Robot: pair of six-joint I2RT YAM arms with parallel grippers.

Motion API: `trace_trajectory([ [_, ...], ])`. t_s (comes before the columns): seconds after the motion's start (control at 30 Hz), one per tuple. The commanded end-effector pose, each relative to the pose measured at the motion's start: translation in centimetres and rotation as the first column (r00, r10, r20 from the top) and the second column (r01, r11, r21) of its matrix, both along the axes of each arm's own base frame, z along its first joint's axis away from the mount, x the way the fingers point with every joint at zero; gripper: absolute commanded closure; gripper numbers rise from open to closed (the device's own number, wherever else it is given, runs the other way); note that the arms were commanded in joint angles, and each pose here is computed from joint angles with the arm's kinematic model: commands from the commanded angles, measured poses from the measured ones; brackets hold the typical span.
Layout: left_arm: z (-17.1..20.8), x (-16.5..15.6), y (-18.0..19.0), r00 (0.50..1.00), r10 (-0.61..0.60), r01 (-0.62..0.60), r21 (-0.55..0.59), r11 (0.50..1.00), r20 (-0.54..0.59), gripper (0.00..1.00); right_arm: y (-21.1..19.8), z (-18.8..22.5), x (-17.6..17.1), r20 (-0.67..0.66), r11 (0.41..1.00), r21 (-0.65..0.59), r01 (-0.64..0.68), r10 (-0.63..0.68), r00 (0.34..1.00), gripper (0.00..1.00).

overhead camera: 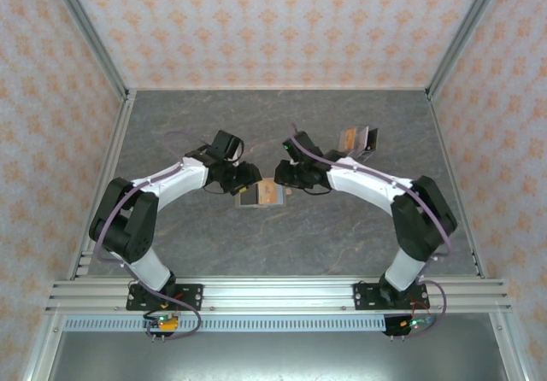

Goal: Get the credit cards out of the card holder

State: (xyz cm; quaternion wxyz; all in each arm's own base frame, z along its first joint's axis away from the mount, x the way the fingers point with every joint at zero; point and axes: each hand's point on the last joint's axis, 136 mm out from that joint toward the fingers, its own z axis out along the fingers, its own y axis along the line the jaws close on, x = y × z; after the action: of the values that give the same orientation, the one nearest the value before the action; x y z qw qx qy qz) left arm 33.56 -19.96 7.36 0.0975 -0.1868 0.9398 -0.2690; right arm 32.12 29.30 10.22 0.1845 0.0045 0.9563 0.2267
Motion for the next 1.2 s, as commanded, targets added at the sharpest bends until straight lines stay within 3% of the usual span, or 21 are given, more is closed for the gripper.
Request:
trace_trajectory([
  [0.0,0.1,0.9,0.6,0.999,0.036,-0.036,0.014,0.999,0.03,0.55,0.3,-1.2,0.2,-0.026,0.999,-0.053,0.007,-0.009,1.0,0.71],
  [0.47,-1.7,1.5,-0.7,1.0,-0.012,0.012,-0.016,1.0,-0.001,0.67,1.3,-6.5,1.1,-0.121,0.992,-0.127,-0.021,0.006,0.993,0.84],
  [1.17,-3.1,1.6,-2.3,0.998,-0.06,0.058,-0.089,0.994,-0.018,0.65,-0.2,-9.7,0.3,-0.17,0.979,-0.202,-0.014,-0.021,0.985,0.81],
])
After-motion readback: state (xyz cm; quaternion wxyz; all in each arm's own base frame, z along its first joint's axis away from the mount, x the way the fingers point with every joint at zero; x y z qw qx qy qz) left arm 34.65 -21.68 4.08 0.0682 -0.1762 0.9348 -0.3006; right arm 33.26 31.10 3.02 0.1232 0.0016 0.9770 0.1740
